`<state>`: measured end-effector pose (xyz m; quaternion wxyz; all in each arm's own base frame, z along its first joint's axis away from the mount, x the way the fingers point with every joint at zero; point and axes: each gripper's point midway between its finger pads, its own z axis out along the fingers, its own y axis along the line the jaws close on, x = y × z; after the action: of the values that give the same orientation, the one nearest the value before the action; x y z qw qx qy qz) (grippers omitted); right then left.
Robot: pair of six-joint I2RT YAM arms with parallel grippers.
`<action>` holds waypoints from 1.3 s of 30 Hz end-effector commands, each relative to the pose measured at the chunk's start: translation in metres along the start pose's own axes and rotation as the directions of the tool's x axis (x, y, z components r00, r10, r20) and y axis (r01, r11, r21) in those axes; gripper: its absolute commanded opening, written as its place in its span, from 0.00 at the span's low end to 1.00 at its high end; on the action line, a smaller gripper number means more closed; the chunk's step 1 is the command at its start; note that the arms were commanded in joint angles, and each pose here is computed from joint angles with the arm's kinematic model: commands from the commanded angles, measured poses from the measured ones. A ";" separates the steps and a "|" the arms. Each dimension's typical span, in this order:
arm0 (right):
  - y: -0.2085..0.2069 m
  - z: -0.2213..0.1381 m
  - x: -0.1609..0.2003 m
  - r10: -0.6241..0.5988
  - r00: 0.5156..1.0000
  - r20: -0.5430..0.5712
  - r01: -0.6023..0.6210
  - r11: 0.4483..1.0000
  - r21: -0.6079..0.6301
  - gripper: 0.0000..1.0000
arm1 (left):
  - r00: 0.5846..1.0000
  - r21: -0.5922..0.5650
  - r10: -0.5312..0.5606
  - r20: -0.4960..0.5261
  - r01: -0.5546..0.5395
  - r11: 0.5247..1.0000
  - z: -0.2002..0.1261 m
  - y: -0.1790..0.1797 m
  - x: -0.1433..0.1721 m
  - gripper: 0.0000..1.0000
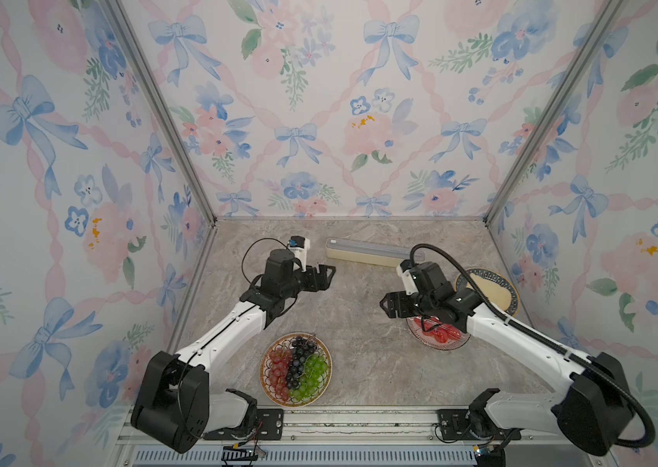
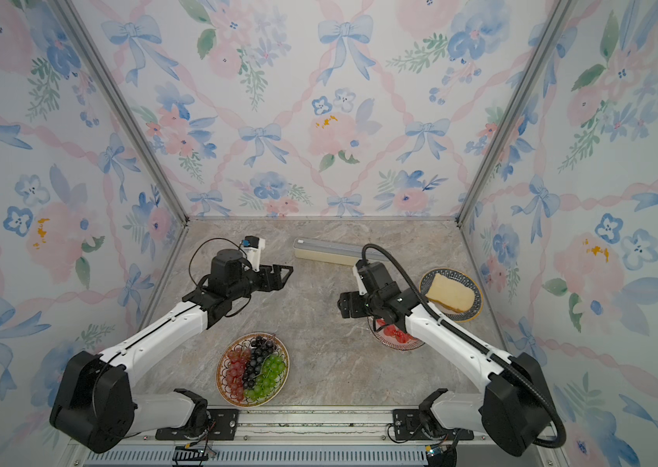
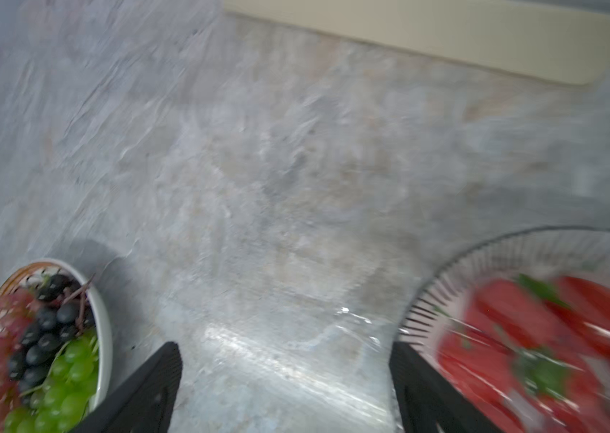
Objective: Wrap the plate with plastic wrap
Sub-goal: Move the plate to the center of the board.
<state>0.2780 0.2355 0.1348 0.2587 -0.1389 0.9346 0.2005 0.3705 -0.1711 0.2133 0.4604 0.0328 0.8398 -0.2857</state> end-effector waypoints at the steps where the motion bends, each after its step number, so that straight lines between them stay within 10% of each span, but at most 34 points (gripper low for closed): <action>1: 0.070 0.028 -0.001 -0.088 0.996 -0.020 0.082 0.975 -0.205 0.85 | 0.997 -0.114 -0.016 0.076 0.025 0.993 -0.024 0.036 -0.019 0.90; 12: 0.169 0.092 0.056 -0.225 0.949 -0.221 0.089 0.863 -0.497 0.68 | 0.975 -0.177 -0.054 0.216 0.093 0.980 -0.075 0.070 -0.040 0.91; 39: 0.129 0.100 0.063 -0.176 0.934 -0.310 0.052 0.928 -0.369 0.05 | 0.978 -0.198 -0.056 0.201 0.097 0.976 -0.075 0.077 -0.038 0.91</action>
<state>0.2049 0.4034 0.0491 0.0546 -0.2933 0.8924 0.3386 0.3601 -0.0614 0.2411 0.5336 -0.0790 0.8130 -0.2192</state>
